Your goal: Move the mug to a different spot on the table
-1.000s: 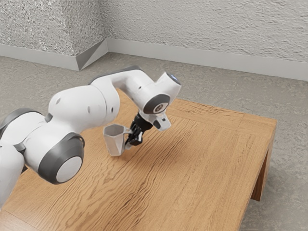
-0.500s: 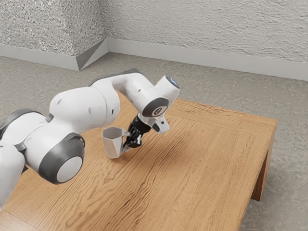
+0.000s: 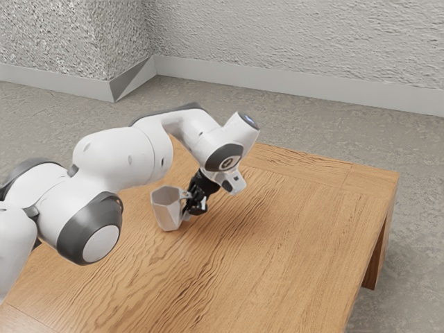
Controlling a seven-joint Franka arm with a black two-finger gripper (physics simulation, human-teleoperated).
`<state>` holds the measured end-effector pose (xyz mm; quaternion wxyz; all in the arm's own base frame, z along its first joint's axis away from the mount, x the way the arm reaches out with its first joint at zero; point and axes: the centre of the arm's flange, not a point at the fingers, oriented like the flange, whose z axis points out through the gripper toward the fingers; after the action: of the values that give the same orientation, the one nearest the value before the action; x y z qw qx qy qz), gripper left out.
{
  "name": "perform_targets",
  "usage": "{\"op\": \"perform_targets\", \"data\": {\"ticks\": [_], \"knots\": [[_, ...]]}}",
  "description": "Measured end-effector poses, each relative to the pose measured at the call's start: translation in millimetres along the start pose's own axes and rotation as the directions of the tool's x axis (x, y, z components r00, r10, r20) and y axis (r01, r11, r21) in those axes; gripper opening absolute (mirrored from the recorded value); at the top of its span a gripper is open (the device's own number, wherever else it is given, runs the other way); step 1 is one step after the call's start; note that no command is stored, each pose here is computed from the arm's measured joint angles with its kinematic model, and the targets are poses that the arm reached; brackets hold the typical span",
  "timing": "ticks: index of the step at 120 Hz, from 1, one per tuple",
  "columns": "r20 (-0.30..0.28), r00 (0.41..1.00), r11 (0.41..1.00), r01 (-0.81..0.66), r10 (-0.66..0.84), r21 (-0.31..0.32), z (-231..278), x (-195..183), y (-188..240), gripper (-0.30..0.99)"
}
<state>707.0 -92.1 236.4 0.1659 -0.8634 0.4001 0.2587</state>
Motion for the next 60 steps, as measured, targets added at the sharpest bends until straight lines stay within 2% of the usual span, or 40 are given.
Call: {"op": "perform_targets", "data": {"ticks": [20, 43, 60], "knots": [[-0.013, 1.0, 1.0, -0.004, 0.005, 0.006, -0.3, 5.5, 3.1, -0.07], [-0.018, 1.0, 1.0, 0.003, -0.003, -0.012, 2.9, 2.9, 0.4, 0.33], [-0.02, 1.0, 1.0, 0.004, -0.004, -0.018, 2.7, 2.4, 0.6, 0.5]]}}
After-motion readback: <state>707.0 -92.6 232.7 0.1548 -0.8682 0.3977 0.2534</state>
